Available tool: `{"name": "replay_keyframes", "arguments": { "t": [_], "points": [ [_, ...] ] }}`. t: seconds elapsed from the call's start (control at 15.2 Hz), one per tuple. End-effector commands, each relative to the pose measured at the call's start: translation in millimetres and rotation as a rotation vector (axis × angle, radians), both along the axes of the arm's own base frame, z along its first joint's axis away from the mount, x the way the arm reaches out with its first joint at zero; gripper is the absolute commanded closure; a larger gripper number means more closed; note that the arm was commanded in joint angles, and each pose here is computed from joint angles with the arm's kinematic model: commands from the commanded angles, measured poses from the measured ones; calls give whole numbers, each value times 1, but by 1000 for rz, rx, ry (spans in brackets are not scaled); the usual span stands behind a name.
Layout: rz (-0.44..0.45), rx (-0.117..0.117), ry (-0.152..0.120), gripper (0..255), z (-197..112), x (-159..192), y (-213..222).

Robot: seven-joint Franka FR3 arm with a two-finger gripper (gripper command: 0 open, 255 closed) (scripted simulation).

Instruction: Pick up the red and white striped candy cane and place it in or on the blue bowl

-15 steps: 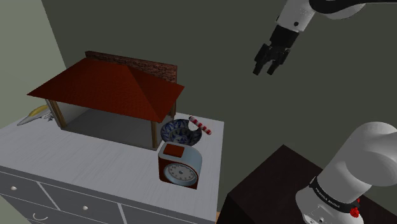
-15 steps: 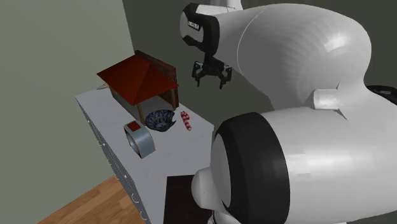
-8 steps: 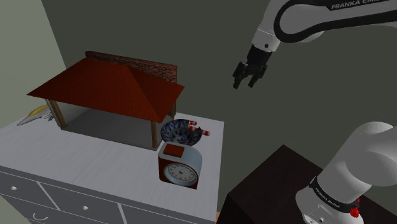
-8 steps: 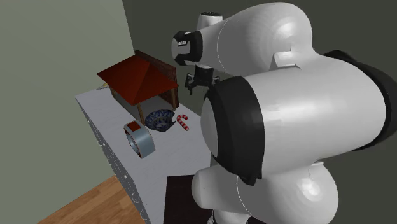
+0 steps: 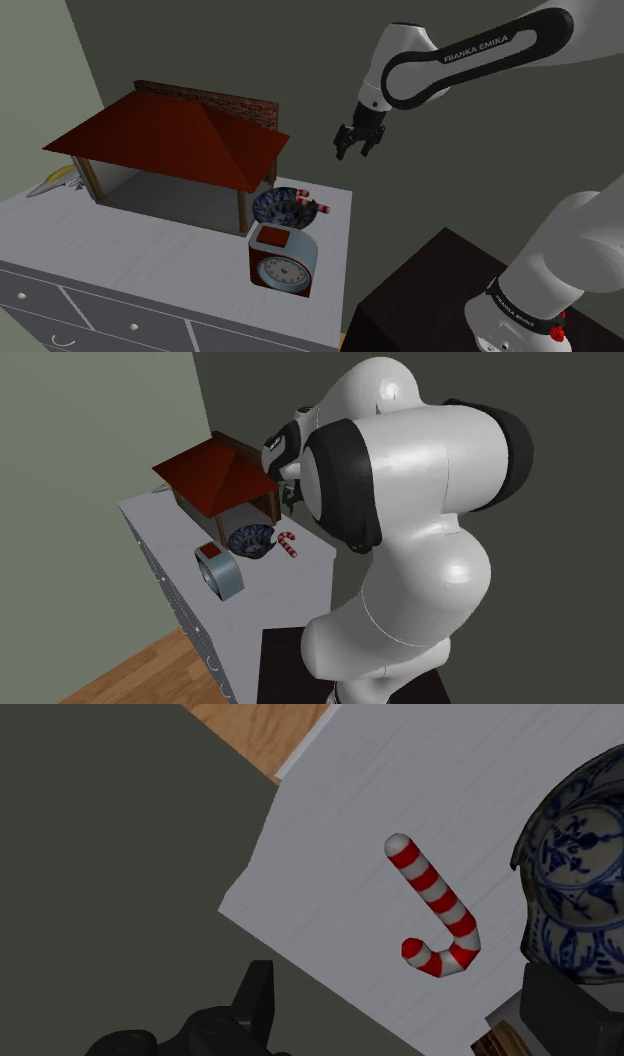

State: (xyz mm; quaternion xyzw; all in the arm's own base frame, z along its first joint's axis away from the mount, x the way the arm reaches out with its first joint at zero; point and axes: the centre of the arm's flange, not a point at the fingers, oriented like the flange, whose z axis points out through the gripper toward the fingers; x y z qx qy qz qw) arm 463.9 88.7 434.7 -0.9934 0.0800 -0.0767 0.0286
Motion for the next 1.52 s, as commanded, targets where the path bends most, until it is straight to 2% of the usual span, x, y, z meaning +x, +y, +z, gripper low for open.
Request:
{"name": "replay_keyframes", "arguments": {
  "t": [0.0,0.2,0.73,1.25,1.32,1.45],
  "points": [
    [-8,-4,0,0,-20,14,11],
    [-19,-12,1,0,-51,37,23],
    [-20,-13,2,0,-93,45,25],
    [-20,-13,2,0,-93,45,25],
    [-20,-13,2,255,-93,45,25],
    [-20,-13,2,255,-93,45,25]
  ]
}}
